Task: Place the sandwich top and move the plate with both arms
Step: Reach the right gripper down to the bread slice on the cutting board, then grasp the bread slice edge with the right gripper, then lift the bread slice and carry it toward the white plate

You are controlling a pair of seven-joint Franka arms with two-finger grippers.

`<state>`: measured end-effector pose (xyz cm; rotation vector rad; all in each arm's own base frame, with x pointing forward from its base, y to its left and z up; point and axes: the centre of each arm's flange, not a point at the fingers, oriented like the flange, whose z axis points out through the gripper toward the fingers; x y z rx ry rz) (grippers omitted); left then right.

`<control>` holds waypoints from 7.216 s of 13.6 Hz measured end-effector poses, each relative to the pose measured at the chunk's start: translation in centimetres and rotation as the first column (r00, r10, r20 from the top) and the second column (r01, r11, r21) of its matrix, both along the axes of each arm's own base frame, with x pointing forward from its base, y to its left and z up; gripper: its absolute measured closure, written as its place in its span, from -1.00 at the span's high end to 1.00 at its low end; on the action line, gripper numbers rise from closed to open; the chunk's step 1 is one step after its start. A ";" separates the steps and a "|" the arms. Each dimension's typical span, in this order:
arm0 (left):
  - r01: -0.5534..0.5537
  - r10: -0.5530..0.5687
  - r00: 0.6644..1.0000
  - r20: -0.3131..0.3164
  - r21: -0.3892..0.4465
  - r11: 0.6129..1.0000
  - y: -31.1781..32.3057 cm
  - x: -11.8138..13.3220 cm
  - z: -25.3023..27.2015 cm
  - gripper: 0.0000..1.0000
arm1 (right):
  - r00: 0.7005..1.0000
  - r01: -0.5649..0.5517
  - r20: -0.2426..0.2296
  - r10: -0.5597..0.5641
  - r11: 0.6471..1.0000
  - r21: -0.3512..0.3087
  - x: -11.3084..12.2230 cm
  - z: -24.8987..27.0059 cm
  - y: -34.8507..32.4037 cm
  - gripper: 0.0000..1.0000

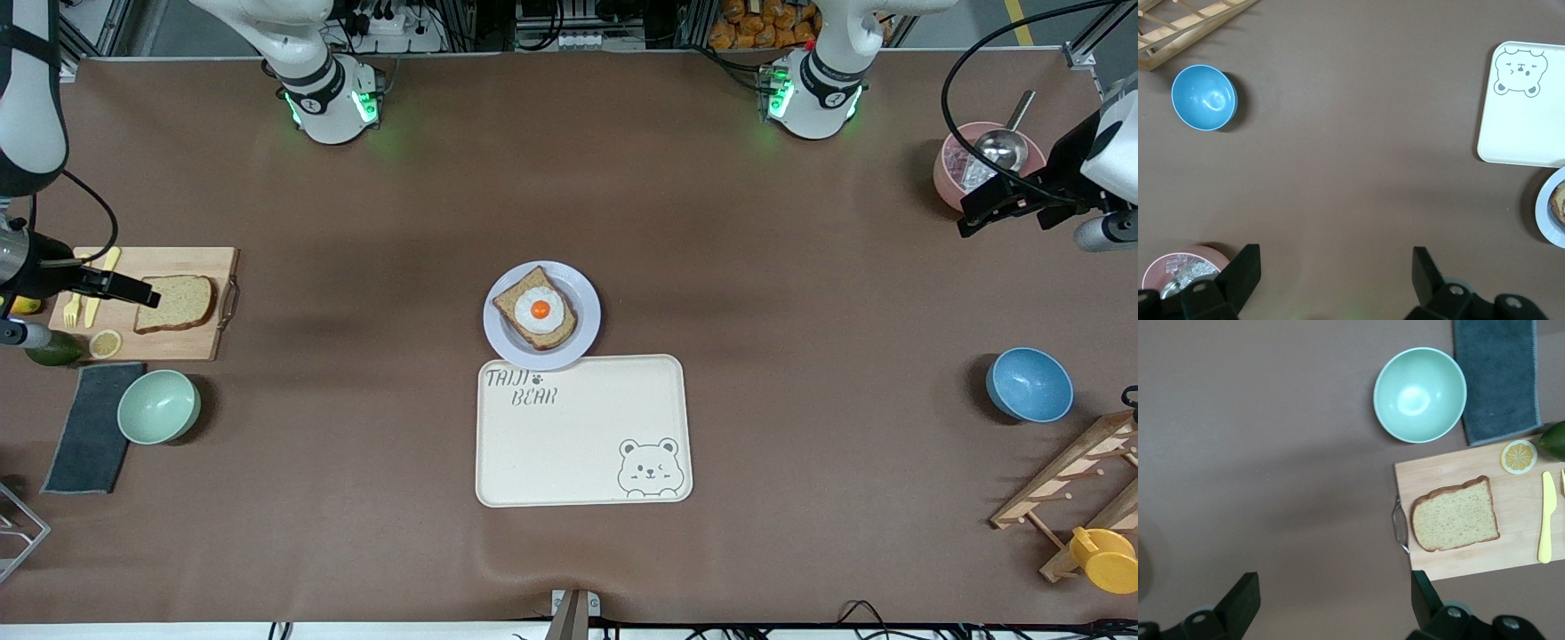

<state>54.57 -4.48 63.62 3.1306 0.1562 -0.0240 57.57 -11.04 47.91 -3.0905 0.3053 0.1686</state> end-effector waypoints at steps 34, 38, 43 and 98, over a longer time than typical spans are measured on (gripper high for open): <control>-0.021 0.021 0.999 0.041 -0.011 1.000 0.9 1.5 -0.6 1.00 | 0.958 -0.282 0.111 0.265 0.942 0.181 -9.5 -27.6 -24.8 0.11; -0.021 0.021 0.999 0.029 -0.011 1.000 0.9 1.2 -0.5 1.00 | 0.960 -0.275 0.111 0.258 0.943 0.187 -9.7 -27.7 -25.0 0.06; -0.023 0.023 1.000 -0.005 -0.008 1.000 1.1 0.7 -0.7 1.00 | 0.964 -0.262 0.108 0.244 0.944 0.203 -10.1 -28.1 -25.1 -0.14; 0.030 -0.030 1.000 0.007 -0.010 1.000 0.3 0.7 0.1 1.00 | 0.997 0.016 0.058 -0.048 0.884 0.467 -2.3 -15.5 30.6 -0.89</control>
